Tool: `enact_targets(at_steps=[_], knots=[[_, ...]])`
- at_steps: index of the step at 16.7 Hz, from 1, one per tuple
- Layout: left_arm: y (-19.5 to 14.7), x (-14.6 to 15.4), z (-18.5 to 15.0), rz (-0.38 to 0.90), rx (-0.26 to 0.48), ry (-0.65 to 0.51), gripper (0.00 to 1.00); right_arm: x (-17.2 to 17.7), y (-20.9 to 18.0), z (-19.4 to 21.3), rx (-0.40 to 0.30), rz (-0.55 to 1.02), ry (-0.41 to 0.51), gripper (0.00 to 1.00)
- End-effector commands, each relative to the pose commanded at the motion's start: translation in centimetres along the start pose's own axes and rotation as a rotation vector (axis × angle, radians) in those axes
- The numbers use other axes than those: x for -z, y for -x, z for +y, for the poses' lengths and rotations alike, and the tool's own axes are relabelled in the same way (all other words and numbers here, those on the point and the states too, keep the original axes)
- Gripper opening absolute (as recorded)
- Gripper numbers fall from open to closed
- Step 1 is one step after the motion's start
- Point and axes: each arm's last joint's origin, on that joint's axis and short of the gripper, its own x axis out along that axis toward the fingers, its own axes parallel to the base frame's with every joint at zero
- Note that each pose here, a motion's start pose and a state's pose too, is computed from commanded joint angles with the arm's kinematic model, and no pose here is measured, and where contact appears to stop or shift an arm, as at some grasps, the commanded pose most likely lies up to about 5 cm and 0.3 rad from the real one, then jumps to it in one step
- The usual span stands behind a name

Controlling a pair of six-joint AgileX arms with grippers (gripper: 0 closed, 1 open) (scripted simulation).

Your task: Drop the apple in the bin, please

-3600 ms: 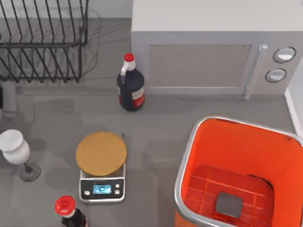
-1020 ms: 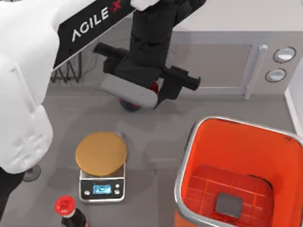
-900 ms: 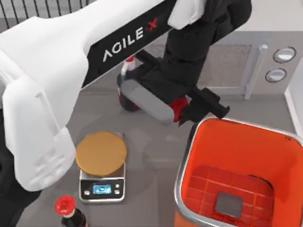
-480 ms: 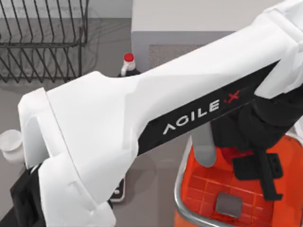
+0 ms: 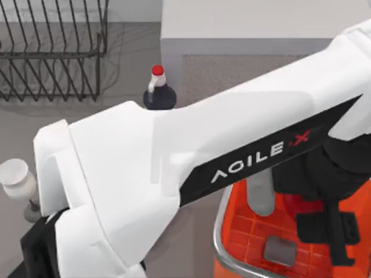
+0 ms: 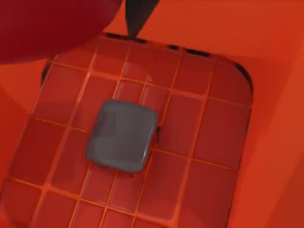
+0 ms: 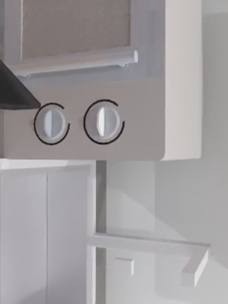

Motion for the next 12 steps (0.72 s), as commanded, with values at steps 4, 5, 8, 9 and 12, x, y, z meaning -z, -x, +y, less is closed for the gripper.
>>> enact_targets(at_steps=[4, 5, 8, 9, 12], knots=[[-1.8, 0.6, 0.3, 0.003, -0.004, -0.020, 0.00, 0.0, 0.0, 0.0, 0.000, 0.000, 0.000, 1.00], [-2.7, 0.7, 0.4, -0.004, -0.008, -0.024, 0.00, 0.0, 0.0, 0.0, 0.000, 0.000, 0.000, 1.00], [-5.5, 0.7, 0.6, -0.017, -0.016, -0.027, 0.00, 0.0, 0.0, 0.0, 0.000, 0.000, 0.000, 1.00], [-6.2, 0.6, 0.6, -0.013, -0.014, -0.024, 0.00, 0.0, 0.0, 0.0, 0.000, 0.000, 0.000, 1.00], [-7.1, 0.4, 0.4, -0.001, -0.006, -0.010, 0.00, 0.0, 0.0, 0.0, 0.000, 0.000, 0.000, 1.00]])
